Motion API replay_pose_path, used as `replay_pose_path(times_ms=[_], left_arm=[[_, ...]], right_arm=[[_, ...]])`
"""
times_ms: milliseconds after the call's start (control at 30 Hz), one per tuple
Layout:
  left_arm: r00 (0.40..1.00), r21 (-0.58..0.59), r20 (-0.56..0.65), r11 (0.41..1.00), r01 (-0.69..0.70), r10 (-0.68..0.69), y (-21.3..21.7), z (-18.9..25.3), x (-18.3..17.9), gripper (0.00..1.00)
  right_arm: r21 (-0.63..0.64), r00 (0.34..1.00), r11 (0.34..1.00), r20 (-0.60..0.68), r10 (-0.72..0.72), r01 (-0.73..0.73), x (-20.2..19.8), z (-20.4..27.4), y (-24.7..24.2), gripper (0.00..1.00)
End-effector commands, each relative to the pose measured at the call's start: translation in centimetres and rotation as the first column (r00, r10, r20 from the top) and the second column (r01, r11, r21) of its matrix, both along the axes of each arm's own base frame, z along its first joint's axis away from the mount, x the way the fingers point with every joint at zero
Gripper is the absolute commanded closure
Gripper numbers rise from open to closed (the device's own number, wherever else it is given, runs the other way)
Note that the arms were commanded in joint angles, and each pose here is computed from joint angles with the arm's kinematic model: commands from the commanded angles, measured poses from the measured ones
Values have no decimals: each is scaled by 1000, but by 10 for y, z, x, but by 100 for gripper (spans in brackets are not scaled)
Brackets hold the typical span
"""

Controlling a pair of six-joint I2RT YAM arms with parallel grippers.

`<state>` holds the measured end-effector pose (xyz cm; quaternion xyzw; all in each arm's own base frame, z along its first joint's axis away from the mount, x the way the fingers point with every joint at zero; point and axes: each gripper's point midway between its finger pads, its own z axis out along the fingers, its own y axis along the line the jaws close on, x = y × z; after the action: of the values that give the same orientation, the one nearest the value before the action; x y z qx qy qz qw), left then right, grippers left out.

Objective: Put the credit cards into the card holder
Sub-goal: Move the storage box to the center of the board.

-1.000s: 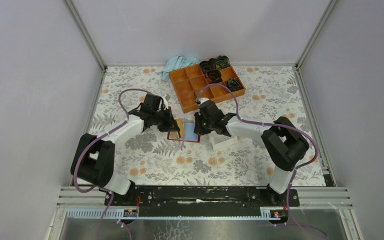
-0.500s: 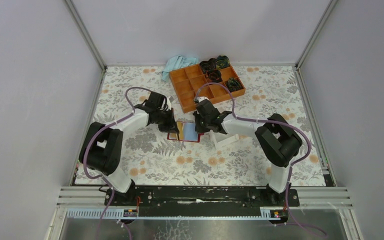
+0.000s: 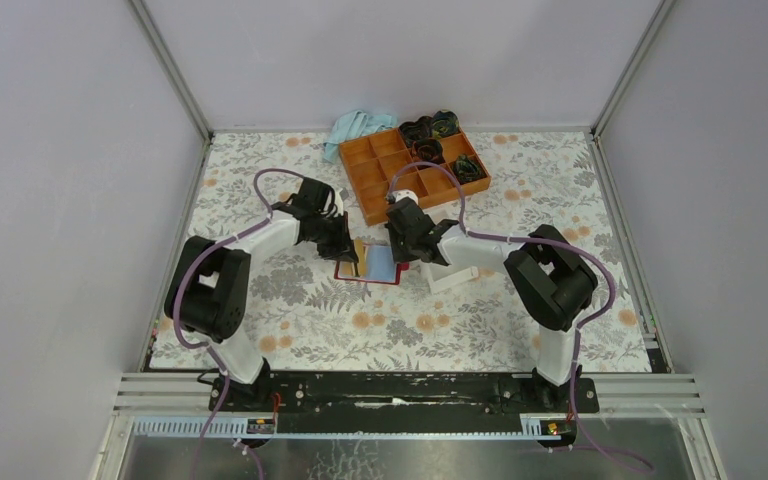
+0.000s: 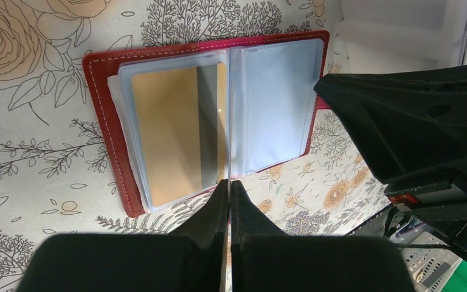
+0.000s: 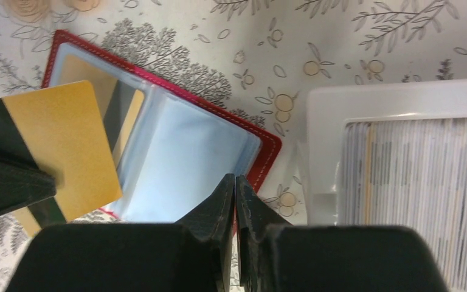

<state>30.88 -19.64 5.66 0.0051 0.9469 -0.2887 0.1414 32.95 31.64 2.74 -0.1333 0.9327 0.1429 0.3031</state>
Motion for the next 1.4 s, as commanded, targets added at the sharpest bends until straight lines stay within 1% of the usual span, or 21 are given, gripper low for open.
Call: replay_pose_path(times_ms=[0, 167, 300, 500, 700, 933, 1100, 1367], left_arm=[[1000, -19, 12, 1000, 13, -13, -1, 3, 5, 100], [1000, -21, 11, 1000, 19, -19, -1, 2, 5, 100], [1000, -23, 16, 1000, 20, -20, -2, 4, 6, 100], [1000, -16, 5, 1000, 17, -17, 0, -1, 4, 100], [1000, 23, -14, 1000, -17, 17, 9, -11, -5, 100], [1000, 20, -1, 999, -28, 28, 10, -7, -7, 100], [999, 24, -2, 999, -38, 38, 11, -7, -8, 100], [999, 28, 0, 998, -52, 52, 13, -8, -12, 100]], right_arm=[[-117, 997, 992, 66, -46, 53, 8, 0, -25, 89], [-199, 991, 975, 109, -75, 96, 20, 5, -37, 89], [-219, 984, 966, 145, -107, 137, 28, 12, -46, 89], [-210, 972, 959, 181, -153, 190, 45, 23, -63, 89], [-157, 970, 978, 222, -103, 140, 52, 47, -50, 89], [-124, 956, 988, 290, -51, 90, 52, 84, -25, 89], [-112, 968, 993, 251, -18, 47, 39, 78, -7, 88], [-116, 989, 993, 137, 53, -38, 0, 32, 24, 88]])
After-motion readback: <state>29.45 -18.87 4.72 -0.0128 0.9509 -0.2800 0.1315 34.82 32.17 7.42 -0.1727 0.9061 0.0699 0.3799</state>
